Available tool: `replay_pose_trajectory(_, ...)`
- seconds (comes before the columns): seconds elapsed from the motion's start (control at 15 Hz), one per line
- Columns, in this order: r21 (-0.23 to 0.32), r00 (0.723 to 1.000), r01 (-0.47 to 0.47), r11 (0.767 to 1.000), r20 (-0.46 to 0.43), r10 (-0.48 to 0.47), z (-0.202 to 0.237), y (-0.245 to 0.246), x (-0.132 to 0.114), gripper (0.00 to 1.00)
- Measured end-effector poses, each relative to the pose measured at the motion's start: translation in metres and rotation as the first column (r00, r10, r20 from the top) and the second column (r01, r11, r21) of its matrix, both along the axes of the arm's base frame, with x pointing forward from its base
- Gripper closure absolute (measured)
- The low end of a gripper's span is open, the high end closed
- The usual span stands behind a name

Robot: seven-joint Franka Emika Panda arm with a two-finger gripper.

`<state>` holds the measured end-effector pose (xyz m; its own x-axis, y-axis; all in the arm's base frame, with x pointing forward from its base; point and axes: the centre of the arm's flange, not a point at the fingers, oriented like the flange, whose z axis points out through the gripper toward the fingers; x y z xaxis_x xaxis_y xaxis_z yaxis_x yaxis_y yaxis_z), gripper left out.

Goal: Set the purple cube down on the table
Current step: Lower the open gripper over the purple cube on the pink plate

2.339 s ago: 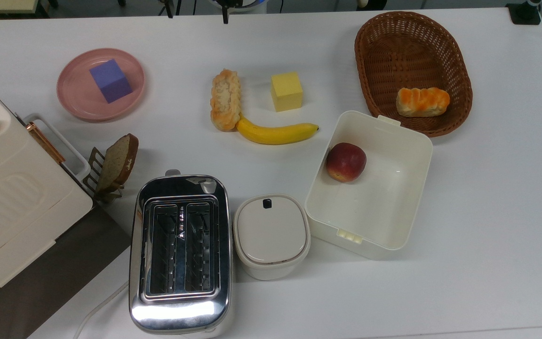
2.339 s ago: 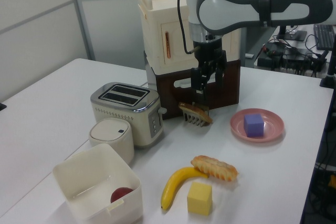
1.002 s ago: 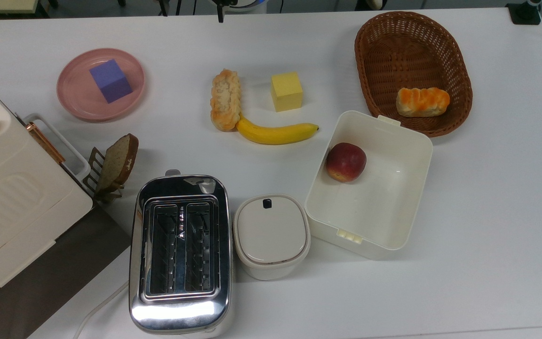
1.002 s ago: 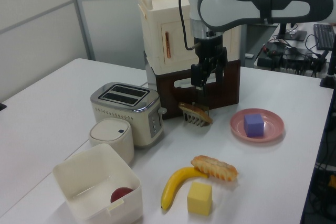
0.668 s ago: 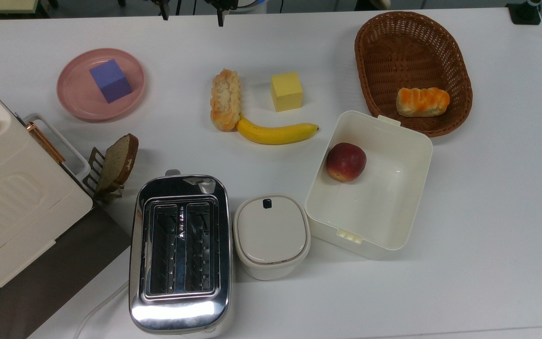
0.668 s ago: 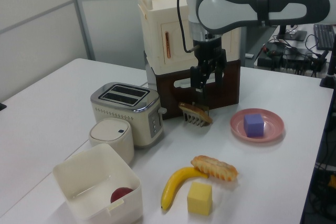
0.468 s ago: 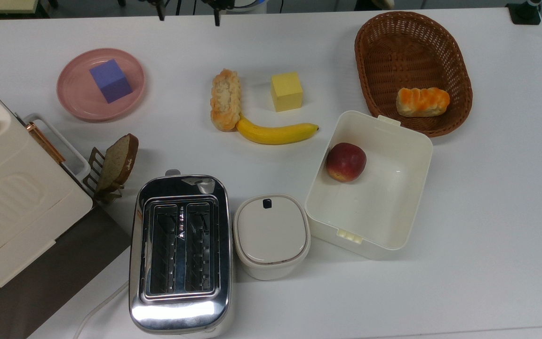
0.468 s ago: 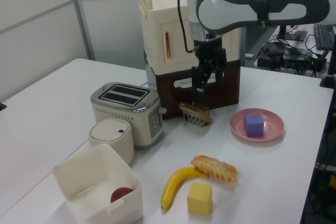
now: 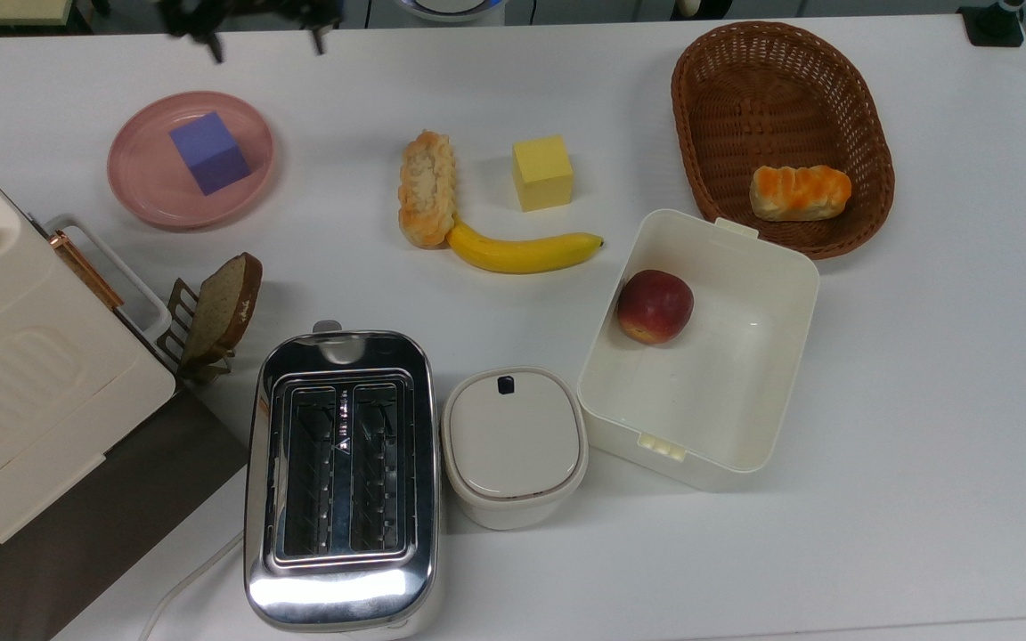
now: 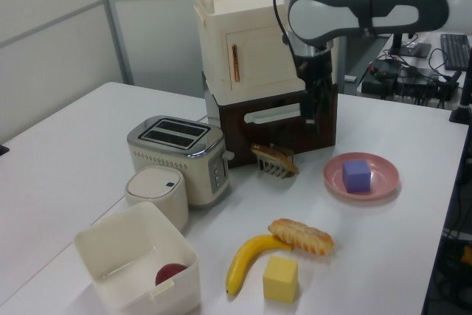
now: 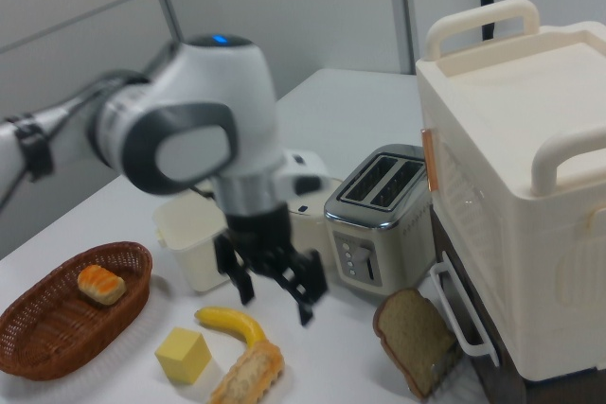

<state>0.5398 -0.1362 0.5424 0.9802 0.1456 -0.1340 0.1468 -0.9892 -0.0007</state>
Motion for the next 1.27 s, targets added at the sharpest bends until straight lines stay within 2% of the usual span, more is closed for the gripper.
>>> replay_pose_trajectory(0.27, 0.005, 0.996, -0.089, 0.996, -0.007, 0.089, -0.07, -0.057, 0.005, 0.0)
replay_pose_trajectory(0.4, -0.004, 0.98, -0.195, 0.981, -0.03, 0.195, -0.129, -0.075, 0.0, 0.0)
replay_pose_trajectory(0.53, -0.037, 0.969, -0.247, 0.968, -0.029, 0.246, -0.161, -0.084, -0.008, 0.0)
replay_pose_trajectory(0.73, -0.072, 0.96, -0.279, 0.958, -0.025, 0.278, -0.207, -0.093, -0.021, 0.0)
replay_pose_trajectory(0.94, -0.086, 0.954, -0.299, 0.95, -0.04, 0.297, -0.242, -0.094, -0.018, 0.01)
replay_pose_trajectory(1.07, -0.092, 0.955, -0.296, 0.951, -0.041, 0.293, -0.247, -0.099, -0.017, 0.07)
replay_pose_trajectory(1.14, -0.098, 0.957, -0.29, 0.952, -0.034, 0.288, -0.242, -0.102, -0.017, 0.14)
replay_pose_trajectory(1.27, -0.1, 0.961, -0.277, 0.956, -0.028, 0.276, -0.228, -0.108, -0.02, 0.38)
